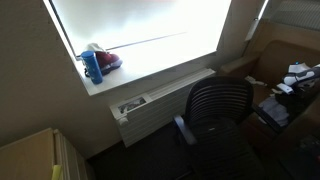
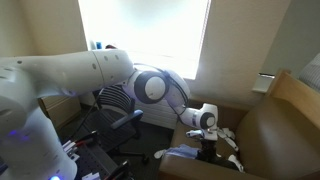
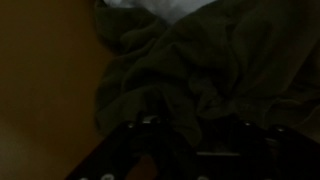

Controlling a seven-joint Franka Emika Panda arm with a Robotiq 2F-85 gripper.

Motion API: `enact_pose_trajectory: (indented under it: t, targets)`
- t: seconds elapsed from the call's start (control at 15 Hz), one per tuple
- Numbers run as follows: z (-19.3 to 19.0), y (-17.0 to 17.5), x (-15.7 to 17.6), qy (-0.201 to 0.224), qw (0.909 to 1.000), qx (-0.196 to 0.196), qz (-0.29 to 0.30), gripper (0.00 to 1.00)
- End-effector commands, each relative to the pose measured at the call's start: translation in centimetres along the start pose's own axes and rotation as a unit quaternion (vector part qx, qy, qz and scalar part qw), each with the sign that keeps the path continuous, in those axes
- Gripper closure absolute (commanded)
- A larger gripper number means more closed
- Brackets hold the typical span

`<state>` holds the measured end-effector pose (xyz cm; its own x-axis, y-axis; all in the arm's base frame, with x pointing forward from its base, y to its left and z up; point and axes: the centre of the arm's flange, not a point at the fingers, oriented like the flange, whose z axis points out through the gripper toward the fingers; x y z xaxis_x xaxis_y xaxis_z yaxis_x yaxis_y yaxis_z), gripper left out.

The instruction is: Remove the dark grey clothing from the sofa and place it on the backrest of the black chair, return the clothing to the sofa

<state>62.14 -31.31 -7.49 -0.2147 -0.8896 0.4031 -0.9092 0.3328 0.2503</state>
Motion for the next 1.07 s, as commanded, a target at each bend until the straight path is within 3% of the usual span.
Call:
enact_pose_trajectory:
  t: [0.0, 0.2, 0.27, 0.4, 0.6, 0.73, 0.8, 0.87, 0.93, 1.0]
  targets:
    - [0.9, -2.6, -0.2, -0.007, 1.0, 0.007, 0.002, 0.76]
    - [-2.6, -2.6, 1.3, -0.019, 0.9988, 0.044, 0.014, 0.97]
    - [-4.9, -2.6, 2.2, -0.026, 0.9968, 0.072, 0.023, 1.0]
    - [-9.4, -2.3, 4.3, -0.032, 0.99, 0.133, 0.036, 1.0]
    - [-15.2, -2.6, 7.5, -0.044, 0.972, 0.225, 0.053, 1.0]
    - [-18.2, -2.6, 9.3, -0.043, 0.9623, 0.261, 0.064, 1.0]
    - [-18.8, -2.7, 9.6, -0.033, 0.9628, 0.26, 0.066, 0.74]
    - [-17.9, -5.4, 8.9, -0.025, 0.9643, 0.255, 0.067, 0.73]
    - [-18.6, -5.3, 9.4, -0.025, 0.9634, 0.258, 0.069, 0.94]
    - [-17.8, -5.4, 8.7, -0.028, 0.9674, 0.246, 0.055, 0.61]
